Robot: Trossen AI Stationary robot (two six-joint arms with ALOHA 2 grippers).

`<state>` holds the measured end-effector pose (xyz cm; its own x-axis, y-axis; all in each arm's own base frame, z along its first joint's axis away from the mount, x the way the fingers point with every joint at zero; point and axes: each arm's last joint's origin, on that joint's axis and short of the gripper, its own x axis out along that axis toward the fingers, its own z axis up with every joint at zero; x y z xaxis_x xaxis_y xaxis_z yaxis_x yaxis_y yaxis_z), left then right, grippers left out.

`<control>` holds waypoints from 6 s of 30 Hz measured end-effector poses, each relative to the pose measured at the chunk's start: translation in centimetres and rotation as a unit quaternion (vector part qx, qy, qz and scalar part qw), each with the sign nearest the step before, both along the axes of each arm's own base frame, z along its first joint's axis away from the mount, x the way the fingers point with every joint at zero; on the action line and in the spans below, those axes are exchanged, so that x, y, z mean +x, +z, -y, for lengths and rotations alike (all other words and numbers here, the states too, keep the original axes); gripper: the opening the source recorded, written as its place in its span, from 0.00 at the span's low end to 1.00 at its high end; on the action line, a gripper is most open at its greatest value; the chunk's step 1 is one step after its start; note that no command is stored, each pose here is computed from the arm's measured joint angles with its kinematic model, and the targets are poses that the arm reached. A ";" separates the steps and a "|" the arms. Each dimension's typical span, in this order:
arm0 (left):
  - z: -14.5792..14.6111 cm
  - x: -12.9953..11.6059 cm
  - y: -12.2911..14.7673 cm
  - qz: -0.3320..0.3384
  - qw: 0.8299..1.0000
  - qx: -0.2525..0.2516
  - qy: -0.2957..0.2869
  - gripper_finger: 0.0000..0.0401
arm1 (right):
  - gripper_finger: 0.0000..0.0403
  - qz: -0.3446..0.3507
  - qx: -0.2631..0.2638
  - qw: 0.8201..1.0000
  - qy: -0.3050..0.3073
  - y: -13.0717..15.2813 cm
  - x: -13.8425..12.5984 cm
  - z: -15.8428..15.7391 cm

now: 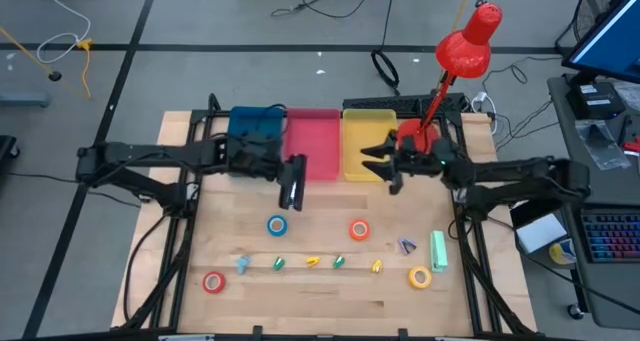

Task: Pick and place Stapler, Stapler remover, tape
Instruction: Put the black stapler into the yellow bin

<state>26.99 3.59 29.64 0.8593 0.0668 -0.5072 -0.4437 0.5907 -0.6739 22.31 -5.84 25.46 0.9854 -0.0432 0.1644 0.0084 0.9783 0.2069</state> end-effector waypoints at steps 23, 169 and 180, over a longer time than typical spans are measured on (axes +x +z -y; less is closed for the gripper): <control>-1.0 4.2 1.8 -0.095 0.972 0.148 -0.154 0.38 | 0.63 -0.160 -0.114 0.979 0.050 4.9 7.2 1.8; -1.0 -7.4 -1.5 -0.149 0.981 0.121 0.028 0.68 | 0.36 -0.350 0.036 0.784 -0.511 -3.7 1.3 4.7; -1.1 -6.9 -1.3 -0.133 0.980 0.146 0.026 0.69 | 0.36 -0.356 0.038 0.763 -0.538 -4.9 1.7 5.0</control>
<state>20.10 4.67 28.34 0.6915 0.2819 -0.6651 -0.6146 0.7134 -0.3367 23.98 -10.82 20.59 0.2114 -0.8728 -0.4399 0.9348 0.3120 -0.1698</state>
